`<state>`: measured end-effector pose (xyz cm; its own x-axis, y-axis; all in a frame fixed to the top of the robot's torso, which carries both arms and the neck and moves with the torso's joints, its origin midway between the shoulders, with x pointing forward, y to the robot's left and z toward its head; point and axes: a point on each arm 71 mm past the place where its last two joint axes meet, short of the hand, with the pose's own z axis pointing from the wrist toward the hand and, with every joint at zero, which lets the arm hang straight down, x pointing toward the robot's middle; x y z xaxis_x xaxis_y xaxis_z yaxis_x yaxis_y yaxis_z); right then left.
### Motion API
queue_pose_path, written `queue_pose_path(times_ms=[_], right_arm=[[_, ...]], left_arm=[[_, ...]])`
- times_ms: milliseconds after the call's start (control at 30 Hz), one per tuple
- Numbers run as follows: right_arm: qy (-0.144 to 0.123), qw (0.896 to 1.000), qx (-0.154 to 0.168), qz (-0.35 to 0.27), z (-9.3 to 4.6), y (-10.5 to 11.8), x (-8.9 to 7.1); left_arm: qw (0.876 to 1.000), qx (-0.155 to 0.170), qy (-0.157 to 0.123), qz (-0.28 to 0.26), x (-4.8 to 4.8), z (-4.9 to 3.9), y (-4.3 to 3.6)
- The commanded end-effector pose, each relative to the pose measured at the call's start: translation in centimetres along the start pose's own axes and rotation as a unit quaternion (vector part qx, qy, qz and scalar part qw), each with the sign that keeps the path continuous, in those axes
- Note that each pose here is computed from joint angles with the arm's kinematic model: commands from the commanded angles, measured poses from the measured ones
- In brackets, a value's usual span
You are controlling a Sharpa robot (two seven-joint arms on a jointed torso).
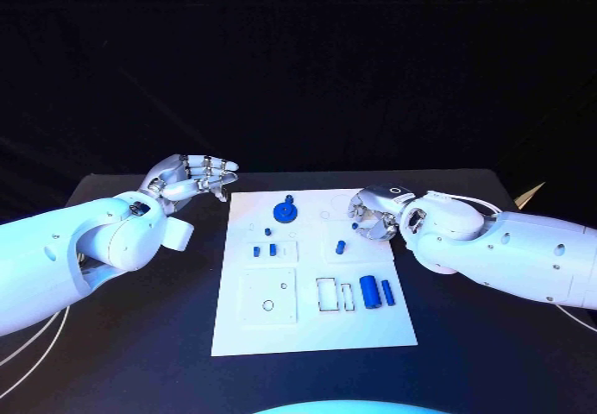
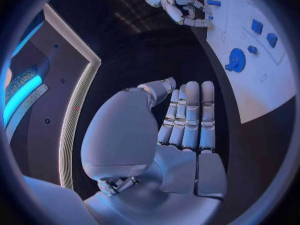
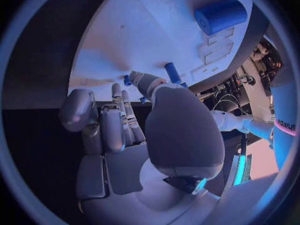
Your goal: Assemble the parts on the task board
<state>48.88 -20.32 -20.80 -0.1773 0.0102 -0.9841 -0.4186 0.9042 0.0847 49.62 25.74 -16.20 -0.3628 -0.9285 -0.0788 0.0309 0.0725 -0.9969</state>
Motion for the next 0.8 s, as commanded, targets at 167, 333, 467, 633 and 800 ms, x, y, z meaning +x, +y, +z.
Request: queue_pose_path(times_ms=[167,333,467,633,800], right_arm=[[0.014,1.0,0.001,-0.015,0.1,0.2,0.8],[0.017,1.0,0.005,-0.015,0.1,0.1,1.0],[0.02,1.0,0.006,-0.012,0.2,0.1,1.2],[0.023,1.0,0.003,-0.008,0.3,0.4,1.7],[0.023,1.0,0.004,-0.006,0.4,0.8,2.2]], left_arm=[[1.0,0.016,0.004,-0.026,0.07,-0.03,-0.34],[1.0,0.016,0.005,-0.027,0.08,-0.06,-0.35],[0.999,0.016,0.007,-0.027,0.14,-0.05,-0.36],[0.999,0.016,0.007,-0.028,0.16,-0.04,-0.36],[0.999,0.016,0.007,-0.029,0.12,-0.04,-0.34]])
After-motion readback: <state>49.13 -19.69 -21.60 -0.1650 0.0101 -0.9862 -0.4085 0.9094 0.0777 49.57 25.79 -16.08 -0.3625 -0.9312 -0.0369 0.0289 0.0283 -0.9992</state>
